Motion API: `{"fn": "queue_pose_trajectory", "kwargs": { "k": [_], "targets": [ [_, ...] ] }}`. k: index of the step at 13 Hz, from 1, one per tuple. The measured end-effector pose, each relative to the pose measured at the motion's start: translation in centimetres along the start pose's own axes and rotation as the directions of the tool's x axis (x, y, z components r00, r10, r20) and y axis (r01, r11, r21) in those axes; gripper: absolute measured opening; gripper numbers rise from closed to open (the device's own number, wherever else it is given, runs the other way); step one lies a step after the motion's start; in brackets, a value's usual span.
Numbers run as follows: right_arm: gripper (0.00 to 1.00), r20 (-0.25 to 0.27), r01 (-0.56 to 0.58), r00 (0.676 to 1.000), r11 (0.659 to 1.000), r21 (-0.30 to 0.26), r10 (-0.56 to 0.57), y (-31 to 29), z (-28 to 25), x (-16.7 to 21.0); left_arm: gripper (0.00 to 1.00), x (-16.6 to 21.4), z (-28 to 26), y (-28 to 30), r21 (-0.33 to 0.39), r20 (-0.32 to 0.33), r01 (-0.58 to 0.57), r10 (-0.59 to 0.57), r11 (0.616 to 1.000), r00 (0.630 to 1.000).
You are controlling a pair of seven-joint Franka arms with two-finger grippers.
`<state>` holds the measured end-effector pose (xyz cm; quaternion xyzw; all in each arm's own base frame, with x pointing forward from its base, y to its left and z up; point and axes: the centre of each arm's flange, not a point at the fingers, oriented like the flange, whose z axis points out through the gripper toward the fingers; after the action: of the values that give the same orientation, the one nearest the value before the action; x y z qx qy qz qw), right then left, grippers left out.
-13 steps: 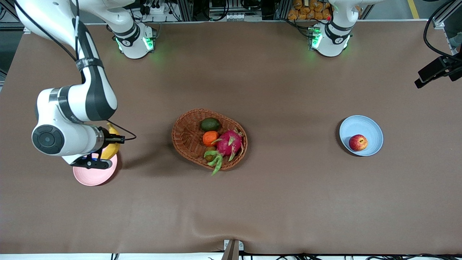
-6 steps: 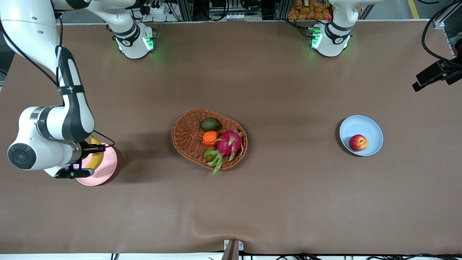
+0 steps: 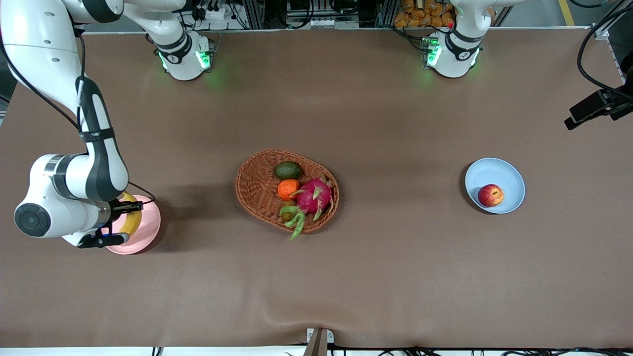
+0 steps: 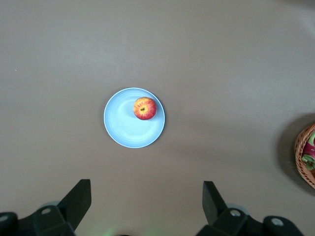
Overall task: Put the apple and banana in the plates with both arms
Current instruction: 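Lower the banana onto the pink plate and open the right gripper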
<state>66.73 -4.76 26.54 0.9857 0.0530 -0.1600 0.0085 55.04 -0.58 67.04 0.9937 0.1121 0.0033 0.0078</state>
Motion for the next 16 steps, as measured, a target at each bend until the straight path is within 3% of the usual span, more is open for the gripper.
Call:
{"fn": "queue_pose_trajectory", "kwargs": {
  "k": [9,16],
  "targets": [
    [0.41,-0.027,0.018,0.999,1.0,-0.004,-0.018,0.2,-1.4,0.1,1.0,-0.1,-0.2,-0.4,0.001,0.003,0.007,-0.007,1.0,1.0],
    [0.41,-0.025,0.053,0.998,0.998,-0.043,-0.054,1.2,-1.5,-0.1,1.0,-0.4,-0.6,-0.8,0.001,0.0,0.012,-0.012,1.0,1.0]
  ]
}}
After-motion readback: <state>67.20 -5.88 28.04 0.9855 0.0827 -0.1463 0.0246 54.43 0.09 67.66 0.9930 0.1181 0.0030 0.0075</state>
